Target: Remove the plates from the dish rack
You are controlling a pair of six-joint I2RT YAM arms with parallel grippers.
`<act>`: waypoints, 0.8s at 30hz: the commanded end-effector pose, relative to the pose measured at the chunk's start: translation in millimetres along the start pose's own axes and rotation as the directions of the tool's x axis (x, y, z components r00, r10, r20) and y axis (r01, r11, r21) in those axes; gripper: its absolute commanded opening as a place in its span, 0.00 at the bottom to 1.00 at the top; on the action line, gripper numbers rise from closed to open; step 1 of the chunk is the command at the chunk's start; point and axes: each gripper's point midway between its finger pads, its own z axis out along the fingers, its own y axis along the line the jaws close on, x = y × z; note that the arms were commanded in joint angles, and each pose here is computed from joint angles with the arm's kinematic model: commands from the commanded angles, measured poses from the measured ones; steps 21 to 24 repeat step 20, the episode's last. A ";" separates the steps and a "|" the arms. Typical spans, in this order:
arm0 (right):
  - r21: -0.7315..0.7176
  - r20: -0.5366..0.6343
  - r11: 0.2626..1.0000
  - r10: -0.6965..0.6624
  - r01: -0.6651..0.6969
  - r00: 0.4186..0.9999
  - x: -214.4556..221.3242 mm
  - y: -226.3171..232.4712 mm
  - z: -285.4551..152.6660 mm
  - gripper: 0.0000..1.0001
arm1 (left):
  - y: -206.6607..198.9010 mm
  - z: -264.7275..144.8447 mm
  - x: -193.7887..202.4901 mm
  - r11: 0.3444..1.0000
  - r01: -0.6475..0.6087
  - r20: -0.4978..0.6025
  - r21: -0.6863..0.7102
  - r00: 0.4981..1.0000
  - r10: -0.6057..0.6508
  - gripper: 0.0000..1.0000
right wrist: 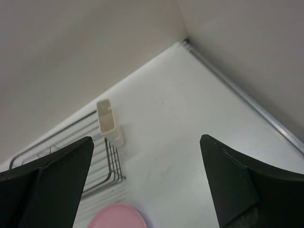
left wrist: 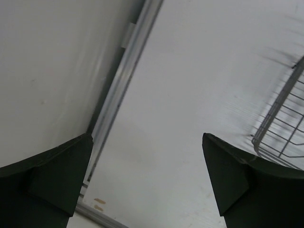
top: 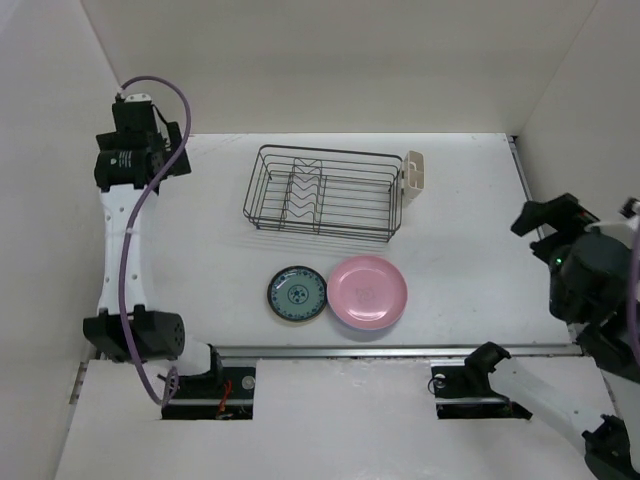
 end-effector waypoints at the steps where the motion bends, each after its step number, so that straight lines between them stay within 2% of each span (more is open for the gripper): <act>1: 0.136 0.116 0.990 -0.047 0.031 0.992 -23.9 -31.2 -2.9 1.00 | 36.1 -24.0 -4.7 0.986 0.048 0.103 -0.158 0.994 -0.032 1.00; 12: 0.180 0.125 0.983 -0.062 0.039 0.990 -17.1 -41.1 -1.2 1.00 | 30.2 -28.3 17.7 0.994 0.016 0.043 -0.112 0.999 -0.011 1.00; 24: 0.178 0.108 0.982 -0.081 0.060 0.991 -9.0 -40.0 1.7 1.00 | 25.0 -32.4 19.0 0.997 0.017 0.048 -0.073 0.999 -0.014 1.00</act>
